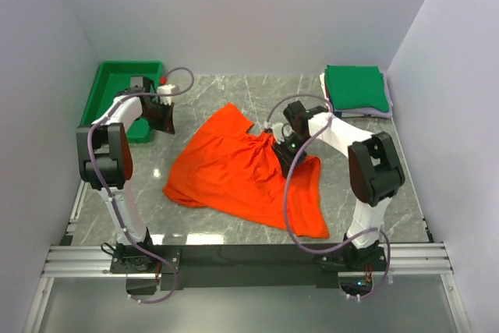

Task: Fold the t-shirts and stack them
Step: Flatten the tshirt out

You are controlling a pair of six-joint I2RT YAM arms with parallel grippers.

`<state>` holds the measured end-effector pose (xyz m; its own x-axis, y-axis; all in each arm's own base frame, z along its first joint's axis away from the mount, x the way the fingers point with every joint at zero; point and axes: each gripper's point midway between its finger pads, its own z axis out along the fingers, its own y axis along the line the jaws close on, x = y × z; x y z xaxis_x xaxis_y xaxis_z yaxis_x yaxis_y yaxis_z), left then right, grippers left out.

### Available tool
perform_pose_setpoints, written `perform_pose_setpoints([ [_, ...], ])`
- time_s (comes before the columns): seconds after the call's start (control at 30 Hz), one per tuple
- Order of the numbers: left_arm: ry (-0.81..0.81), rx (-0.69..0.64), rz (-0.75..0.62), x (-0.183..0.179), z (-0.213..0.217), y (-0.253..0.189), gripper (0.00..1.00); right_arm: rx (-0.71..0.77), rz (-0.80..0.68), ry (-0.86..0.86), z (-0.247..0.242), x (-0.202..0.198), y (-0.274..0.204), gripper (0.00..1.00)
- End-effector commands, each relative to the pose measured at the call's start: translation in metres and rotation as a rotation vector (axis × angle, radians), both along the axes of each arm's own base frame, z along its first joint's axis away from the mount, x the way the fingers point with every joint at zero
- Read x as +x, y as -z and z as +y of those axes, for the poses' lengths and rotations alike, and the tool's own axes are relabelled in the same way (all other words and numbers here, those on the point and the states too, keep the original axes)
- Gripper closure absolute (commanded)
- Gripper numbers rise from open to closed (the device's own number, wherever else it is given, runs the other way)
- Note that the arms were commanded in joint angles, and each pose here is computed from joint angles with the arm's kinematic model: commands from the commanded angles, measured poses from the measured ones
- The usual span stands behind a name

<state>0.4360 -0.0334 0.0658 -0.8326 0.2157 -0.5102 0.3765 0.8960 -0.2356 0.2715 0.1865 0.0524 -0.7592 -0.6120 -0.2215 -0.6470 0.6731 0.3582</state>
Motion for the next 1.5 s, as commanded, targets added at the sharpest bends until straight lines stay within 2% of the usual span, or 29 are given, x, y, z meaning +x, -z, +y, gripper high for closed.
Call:
perform_pose_setpoints([
  [0.0, 0.046, -0.042, -0.033, 0.000, -0.014, -0.010, 0.99, 0.008, -0.112, -0.097, -0.024, -0.012, -0.035, 0.56],
  [0.03, 0.047, -0.051, -0.038, 0.005, -0.015, -0.013, 0.94, 0.020, -0.146, -0.097, -0.025, -0.011, -0.046, 0.49],
  [0.07, 0.046, -0.063, -0.041, 0.008, -0.017, -0.016, 0.91, 0.036, -0.167, -0.097, -0.026, -0.009, -0.054, 0.48],
  [0.1, 0.052, -0.083, -0.042, 0.010, -0.021, -0.018, 0.87, 0.074, -0.217, -0.072, -0.027, 0.001, -0.073, 0.48],
  [0.2, 0.054, -0.113, -0.059, 0.022, -0.026, -0.028, 0.84, 0.120, -0.306, -0.012, -0.024, 0.026, -0.101, 0.49],
  [0.27, 0.056, -0.110, -0.066, 0.030, -0.028, -0.032, 0.82, 0.114, -0.308, 0.006, -0.020, 0.035, -0.103, 0.50],
  [0.43, 0.057, -0.105, -0.080, 0.042, -0.033, -0.036, 0.69, 0.043, -0.131, 0.021, -0.007, 0.024, -0.068, 0.52],
  [0.6, 0.040, -0.115, -0.087, 0.044, -0.037, -0.038, 0.58, -0.003, -0.076, 0.075, 0.000, 0.014, -0.038, 0.46],
  [0.77, 0.041, -0.107, -0.085, 0.038, -0.039, -0.035, 0.55, -0.044, -0.075, 0.095, 0.005, 0.018, -0.018, 0.45],
  [1.13, 0.033, -0.102, -0.082, 0.045, -0.040, -0.030, 0.54, -0.066, -0.014, 0.077, 0.015, 0.014, 0.004, 0.48],
  [1.23, 0.032, -0.104, -0.101, 0.053, -0.041, -0.034, 0.52, -0.070, -0.002, 0.062, 0.018, 0.009, 0.008, 0.52],
  [1.33, 0.092, -0.108, -0.124, 0.060, -0.065, -0.039, 0.48, -0.062, -0.005, 0.054, 0.018, 0.007, 0.007, 0.72],
  [1.37, 0.106, -0.102, -0.139, 0.064, -0.070, -0.040, 0.48, -0.064, -0.012, 0.047, 0.017, 0.007, 0.005, 0.88],
  [1.43, 0.145, -0.103, -0.189, 0.078, -0.089, -0.045, 0.47, -0.065, -0.031, 0.040, 0.014, 0.007, -0.003, 1.00],
  [1.47, 0.157, -0.108, -0.202, 0.083, -0.096, -0.046, 0.47, -0.065, -0.043, 0.036, 0.012, 0.008, -0.006, 1.00],
])
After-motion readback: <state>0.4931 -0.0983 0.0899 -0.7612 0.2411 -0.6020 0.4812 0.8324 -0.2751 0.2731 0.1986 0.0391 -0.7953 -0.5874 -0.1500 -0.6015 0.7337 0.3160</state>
